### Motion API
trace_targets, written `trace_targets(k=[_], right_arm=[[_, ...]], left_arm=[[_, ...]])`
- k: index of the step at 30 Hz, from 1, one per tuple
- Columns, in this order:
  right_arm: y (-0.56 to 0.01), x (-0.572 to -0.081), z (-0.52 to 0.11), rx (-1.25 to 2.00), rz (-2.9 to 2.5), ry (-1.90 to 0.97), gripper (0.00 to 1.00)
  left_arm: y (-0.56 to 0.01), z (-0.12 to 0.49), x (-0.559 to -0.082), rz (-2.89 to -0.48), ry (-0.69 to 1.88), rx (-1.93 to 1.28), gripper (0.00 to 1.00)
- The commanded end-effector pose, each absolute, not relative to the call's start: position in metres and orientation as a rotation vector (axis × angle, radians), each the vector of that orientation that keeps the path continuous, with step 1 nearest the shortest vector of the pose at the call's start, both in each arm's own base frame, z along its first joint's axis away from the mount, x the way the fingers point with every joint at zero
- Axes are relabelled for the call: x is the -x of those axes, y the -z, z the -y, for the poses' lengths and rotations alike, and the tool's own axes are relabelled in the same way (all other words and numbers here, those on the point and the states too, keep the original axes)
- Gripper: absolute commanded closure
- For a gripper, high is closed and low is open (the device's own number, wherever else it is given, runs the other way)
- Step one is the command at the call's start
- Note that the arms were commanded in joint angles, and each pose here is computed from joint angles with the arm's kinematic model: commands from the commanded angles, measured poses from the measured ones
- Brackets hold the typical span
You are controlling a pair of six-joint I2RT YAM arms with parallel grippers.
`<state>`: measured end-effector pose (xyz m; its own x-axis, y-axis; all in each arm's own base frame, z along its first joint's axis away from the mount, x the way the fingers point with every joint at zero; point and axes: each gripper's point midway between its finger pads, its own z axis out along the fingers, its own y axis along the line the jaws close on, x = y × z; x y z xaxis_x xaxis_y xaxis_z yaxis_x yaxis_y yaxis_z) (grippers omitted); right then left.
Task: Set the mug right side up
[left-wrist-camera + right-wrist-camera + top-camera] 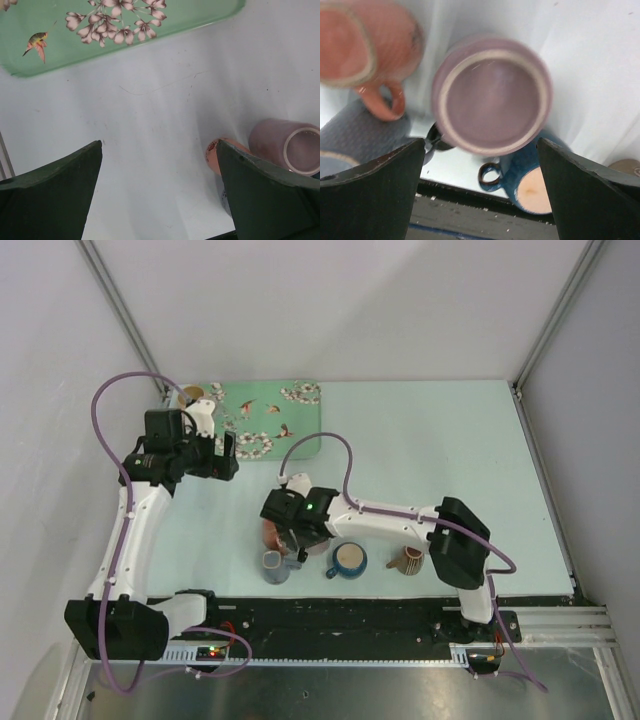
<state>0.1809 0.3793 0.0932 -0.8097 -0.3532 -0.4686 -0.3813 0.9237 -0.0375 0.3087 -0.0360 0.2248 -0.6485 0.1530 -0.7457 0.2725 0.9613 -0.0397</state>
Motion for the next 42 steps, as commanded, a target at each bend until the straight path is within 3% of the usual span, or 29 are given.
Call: trace_targets(k=[1,7,15,24,29,34,42], right_arm=[[-0.104,-0.227,-0.355,0.435,-2.534,0.05,0.01],[-0.092,-0.272,-0.325,0.474,-2.54,0.013,0.05],[-0.125,-0.309,-0.3,0.595,-2.422,-0.012,0.01],[-0.149,-0.219,-0.348,1.801,-1.779,-0.206,0.01],[-0.132,-0.195,-0.306,2.361,-1.427,-0.252,0.02],[-0.122,-0.219,-0.288,2.555,-1.268,-0.07,0.01],[-0.107,-0.253,-0.315,2.562,-1.129,0.069,0.03]], left_arm=[[-0.243,0.038,-0.313,-2.214,0.202,-0.273,0.0],[-0.248,0.034,-0.315,-2.202,0.177,-0.268,0.0],[-0.243,0.034,-0.317,-2.22,0.179,-0.276,0.0],[-0.244,0.039,-0.319,-2.212,0.203,-0.307,0.0],[-0.245,0.036,-0.316,-2.203,0.177,-0.321,0.0],[-0.245,0.037,-0.316,-2.205,0.185,-0.32,0.0],[-0.244,0.037,-0.315,-2.205,0.189,-0.321,0.0]])
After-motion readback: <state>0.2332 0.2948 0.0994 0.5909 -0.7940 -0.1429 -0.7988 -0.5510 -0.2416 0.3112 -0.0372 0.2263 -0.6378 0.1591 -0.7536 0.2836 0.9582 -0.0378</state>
